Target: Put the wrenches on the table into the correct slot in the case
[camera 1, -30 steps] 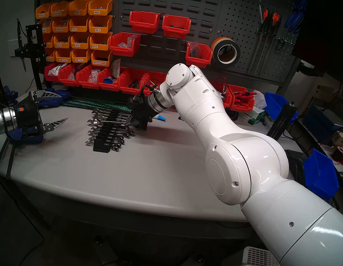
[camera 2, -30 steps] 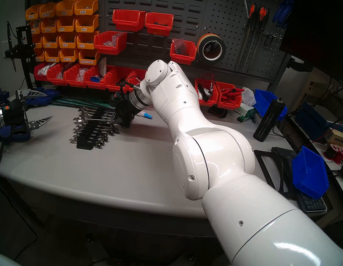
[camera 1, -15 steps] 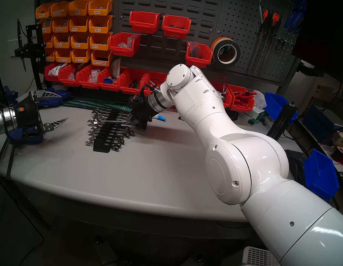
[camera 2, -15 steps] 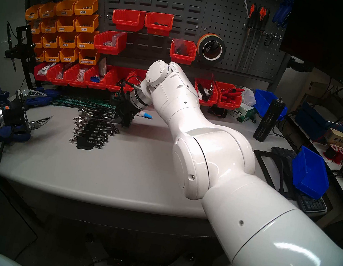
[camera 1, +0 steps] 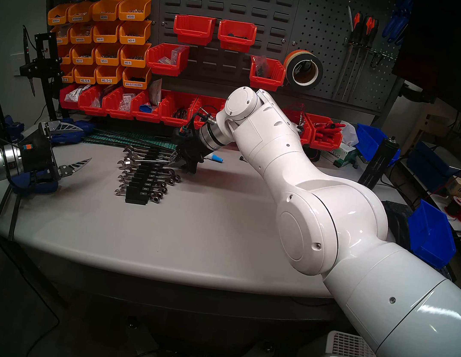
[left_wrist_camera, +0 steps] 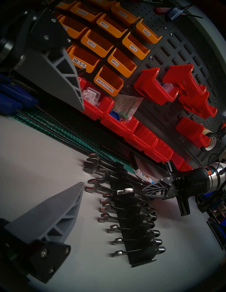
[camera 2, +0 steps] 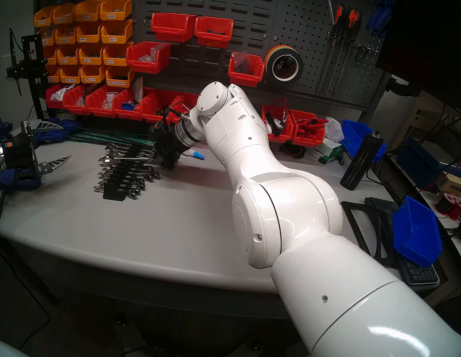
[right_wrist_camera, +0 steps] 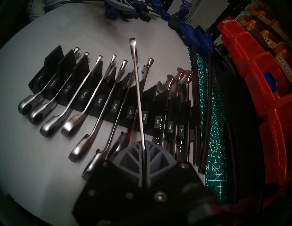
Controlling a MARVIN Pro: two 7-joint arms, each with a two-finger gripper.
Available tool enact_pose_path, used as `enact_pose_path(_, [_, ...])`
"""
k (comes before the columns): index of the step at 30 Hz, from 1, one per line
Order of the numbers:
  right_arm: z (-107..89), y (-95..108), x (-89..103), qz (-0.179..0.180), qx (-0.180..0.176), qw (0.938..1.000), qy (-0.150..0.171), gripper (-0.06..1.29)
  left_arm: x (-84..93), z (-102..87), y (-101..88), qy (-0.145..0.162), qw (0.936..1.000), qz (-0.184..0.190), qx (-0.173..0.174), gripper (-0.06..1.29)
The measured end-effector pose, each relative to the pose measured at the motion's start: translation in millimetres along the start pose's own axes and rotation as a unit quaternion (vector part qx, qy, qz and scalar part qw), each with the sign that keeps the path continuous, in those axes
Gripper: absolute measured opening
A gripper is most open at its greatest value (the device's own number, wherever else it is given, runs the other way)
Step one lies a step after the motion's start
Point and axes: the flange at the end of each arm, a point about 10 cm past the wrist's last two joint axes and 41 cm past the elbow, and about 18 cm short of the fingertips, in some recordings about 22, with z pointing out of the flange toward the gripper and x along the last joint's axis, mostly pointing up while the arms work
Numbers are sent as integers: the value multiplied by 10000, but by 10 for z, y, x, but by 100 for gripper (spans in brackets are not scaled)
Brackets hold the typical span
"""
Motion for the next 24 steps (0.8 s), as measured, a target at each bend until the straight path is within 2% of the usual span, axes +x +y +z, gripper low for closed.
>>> enact_pose_path(24, [-59,21,82,-11,-141,9999,59,-4,0,-1,0,0,10000,0,0,124])
